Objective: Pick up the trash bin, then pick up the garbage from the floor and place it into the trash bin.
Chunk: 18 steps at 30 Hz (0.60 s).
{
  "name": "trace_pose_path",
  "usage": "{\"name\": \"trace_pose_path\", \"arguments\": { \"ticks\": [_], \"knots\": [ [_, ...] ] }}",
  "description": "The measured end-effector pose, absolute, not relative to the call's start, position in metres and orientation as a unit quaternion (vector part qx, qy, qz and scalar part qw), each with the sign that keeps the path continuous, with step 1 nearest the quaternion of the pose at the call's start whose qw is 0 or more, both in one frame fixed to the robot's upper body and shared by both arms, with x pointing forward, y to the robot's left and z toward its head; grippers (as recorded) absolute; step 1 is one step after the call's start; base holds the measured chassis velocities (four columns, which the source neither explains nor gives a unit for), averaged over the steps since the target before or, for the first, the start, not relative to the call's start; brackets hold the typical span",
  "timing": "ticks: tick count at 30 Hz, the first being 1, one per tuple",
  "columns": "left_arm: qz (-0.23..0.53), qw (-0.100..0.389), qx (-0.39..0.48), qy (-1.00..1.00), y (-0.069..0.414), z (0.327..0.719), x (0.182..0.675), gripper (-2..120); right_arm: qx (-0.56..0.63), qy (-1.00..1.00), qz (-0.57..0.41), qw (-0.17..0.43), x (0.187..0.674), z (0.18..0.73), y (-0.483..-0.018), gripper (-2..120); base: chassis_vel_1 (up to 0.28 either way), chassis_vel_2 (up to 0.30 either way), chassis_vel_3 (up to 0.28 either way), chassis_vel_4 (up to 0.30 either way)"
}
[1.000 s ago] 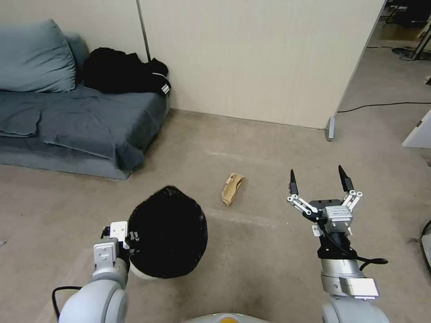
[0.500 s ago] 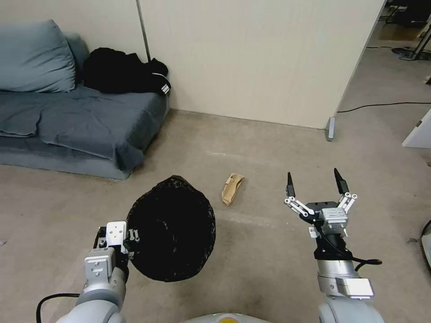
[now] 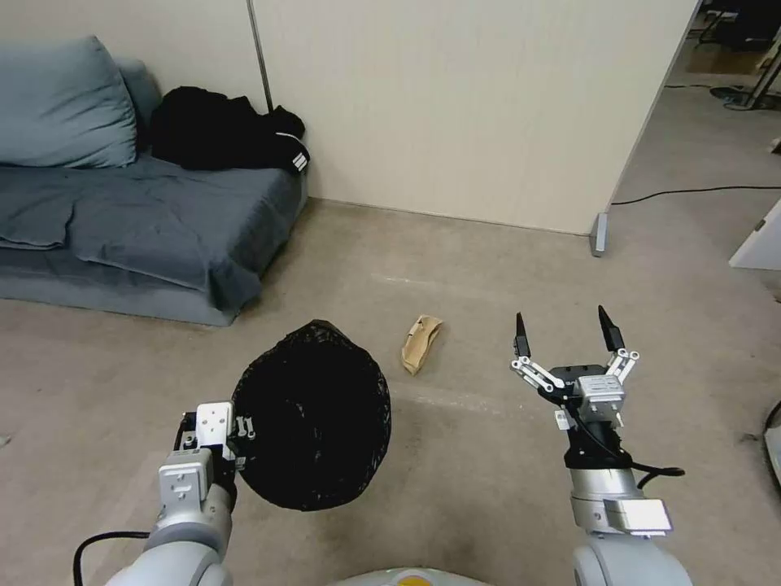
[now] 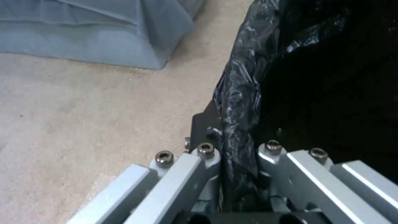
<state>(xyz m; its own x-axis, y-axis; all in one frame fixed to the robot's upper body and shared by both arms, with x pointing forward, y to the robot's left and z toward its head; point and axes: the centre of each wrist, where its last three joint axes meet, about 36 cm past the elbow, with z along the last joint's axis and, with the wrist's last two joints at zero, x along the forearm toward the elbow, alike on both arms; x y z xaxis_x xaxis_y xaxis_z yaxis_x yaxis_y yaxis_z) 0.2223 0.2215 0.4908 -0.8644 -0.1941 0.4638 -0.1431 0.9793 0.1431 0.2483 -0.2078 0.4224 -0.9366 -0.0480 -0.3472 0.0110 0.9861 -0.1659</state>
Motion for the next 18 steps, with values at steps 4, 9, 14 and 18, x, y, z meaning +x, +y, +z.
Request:
{"name": "trace_pose_path", "arguments": {
  "ticks": [4, 9, 14, 18],
  "knots": [
    [-0.052, 0.245, 0.087, -0.964, 0.2216, 0.4902, 0.2228, 3, -0.009, 0.981, -0.083, 0.178, 0.2481, 0.4221, -0.2078, 100, -0.084, 0.073, 0.077, -0.063],
    [-0.051, 0.244, 0.088, -0.965, 0.2218, 0.49, 0.2242, 3, -0.009, 0.98, -0.084, 0.179, 0.2489, 0.4221, -0.208, 100, -0.078, 0.094, 0.077, -0.083],
    [-0.049, 0.243, 0.088, -0.965, 0.2222, 0.4897, 0.225, 3, -0.011, 0.98, -0.085, 0.179, 0.2502, 0.421, -0.2084, 100, -0.06, 0.057, 0.061, -0.06],
    [-0.049, 0.244, 0.088, -0.965, 0.2223, 0.489, 0.2253, 3, -0.013, 0.98, -0.086, 0.179, 0.2509, 0.4206, -0.2084, 100, -0.01, 0.014, 0.011, -0.011]
  ]
}}
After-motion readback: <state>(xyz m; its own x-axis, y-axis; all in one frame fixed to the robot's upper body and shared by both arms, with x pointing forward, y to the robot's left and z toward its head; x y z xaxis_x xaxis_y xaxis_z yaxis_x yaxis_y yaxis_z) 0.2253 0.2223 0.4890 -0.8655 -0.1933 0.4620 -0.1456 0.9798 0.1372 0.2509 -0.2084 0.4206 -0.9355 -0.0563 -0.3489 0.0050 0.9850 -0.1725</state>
